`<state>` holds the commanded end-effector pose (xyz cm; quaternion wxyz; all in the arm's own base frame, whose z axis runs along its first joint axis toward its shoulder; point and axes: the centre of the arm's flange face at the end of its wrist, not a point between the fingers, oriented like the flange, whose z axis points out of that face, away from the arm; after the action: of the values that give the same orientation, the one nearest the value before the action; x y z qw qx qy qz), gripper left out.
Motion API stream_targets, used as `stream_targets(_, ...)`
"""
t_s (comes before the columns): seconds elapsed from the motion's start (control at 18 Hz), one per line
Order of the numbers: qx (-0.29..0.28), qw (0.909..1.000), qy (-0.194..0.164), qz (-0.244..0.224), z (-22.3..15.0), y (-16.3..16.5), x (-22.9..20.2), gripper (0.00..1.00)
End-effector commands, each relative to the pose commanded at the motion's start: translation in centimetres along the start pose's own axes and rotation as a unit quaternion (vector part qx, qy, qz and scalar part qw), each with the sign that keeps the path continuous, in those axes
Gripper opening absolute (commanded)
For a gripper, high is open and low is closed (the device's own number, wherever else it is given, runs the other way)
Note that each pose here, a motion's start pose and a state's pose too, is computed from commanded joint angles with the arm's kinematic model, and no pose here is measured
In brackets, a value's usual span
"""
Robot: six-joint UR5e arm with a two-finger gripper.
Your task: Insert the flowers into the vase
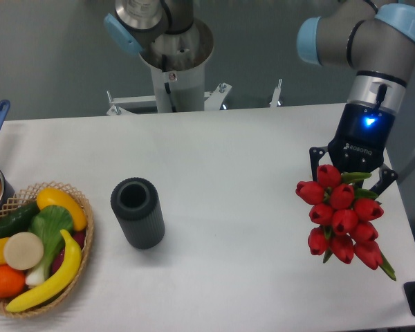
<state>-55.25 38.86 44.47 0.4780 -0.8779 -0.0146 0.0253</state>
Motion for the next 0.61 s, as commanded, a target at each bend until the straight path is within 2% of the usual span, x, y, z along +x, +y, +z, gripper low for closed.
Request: stream_targets(0.61,0.003,1.0,0.005,0.002,0.3,-0.35,0.33,0.37)
